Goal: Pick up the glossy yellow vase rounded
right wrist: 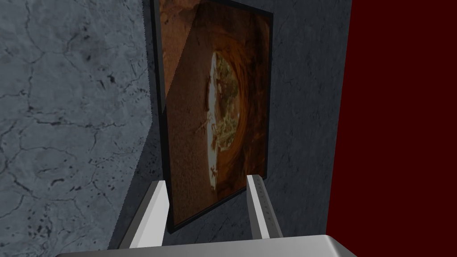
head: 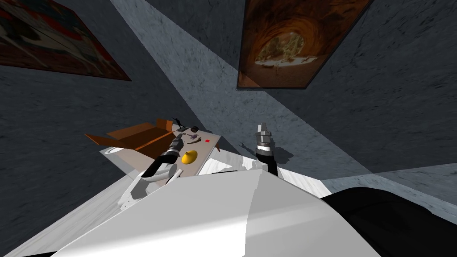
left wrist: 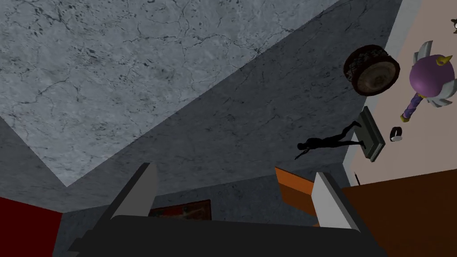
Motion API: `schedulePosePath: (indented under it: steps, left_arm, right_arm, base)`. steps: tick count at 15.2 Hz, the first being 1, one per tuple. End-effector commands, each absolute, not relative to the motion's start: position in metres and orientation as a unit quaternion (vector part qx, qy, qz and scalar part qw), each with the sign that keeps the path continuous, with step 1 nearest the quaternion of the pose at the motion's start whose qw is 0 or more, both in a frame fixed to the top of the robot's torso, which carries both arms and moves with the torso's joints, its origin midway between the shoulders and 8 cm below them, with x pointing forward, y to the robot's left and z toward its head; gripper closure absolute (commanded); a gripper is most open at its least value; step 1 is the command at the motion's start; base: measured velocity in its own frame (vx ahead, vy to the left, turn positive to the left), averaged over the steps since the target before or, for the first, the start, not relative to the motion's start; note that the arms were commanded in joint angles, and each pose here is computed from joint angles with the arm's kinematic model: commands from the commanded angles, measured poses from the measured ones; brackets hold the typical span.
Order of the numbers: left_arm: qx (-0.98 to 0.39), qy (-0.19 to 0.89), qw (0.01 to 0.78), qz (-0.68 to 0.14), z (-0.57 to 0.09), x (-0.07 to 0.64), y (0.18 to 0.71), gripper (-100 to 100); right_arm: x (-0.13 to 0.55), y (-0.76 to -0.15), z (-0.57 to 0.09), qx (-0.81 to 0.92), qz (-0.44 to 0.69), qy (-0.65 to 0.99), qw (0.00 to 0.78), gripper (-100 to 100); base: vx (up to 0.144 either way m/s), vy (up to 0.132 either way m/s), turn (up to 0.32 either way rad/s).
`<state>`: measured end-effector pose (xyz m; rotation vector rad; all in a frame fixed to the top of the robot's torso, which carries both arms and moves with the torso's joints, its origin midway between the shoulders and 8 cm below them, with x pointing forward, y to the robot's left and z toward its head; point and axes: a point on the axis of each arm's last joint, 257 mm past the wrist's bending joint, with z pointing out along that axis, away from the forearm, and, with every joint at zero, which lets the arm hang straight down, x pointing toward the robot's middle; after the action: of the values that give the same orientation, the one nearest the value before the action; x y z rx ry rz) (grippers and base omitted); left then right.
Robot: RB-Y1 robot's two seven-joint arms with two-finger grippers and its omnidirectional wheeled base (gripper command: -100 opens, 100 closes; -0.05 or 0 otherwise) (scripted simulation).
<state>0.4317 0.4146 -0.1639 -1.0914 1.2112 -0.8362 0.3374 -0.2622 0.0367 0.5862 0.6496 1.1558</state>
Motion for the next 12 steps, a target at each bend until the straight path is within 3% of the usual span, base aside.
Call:
schedulePosePath:
  steps: [1, 12]
  left_arm:
    - [-0.486, 0.533, 0.597, -0.350, -0.175, 0.433, 0.421, -100]
    - [-0.571, 0.567, 0.529, -0.269, -0.248, 0.423, 0.480, -100]
  right_arm:
    - [0.337, -0.262, 0.037, 0.268, 0.529, 0.297, 0.749, 0]
    - [0.337, -0.262, 0.037, 0.268, 0.529, 0.297, 0.749, 0]
  base:
    - [0.020, -0.004, -0.009]
    - [0.026, -0.006, -0.021]
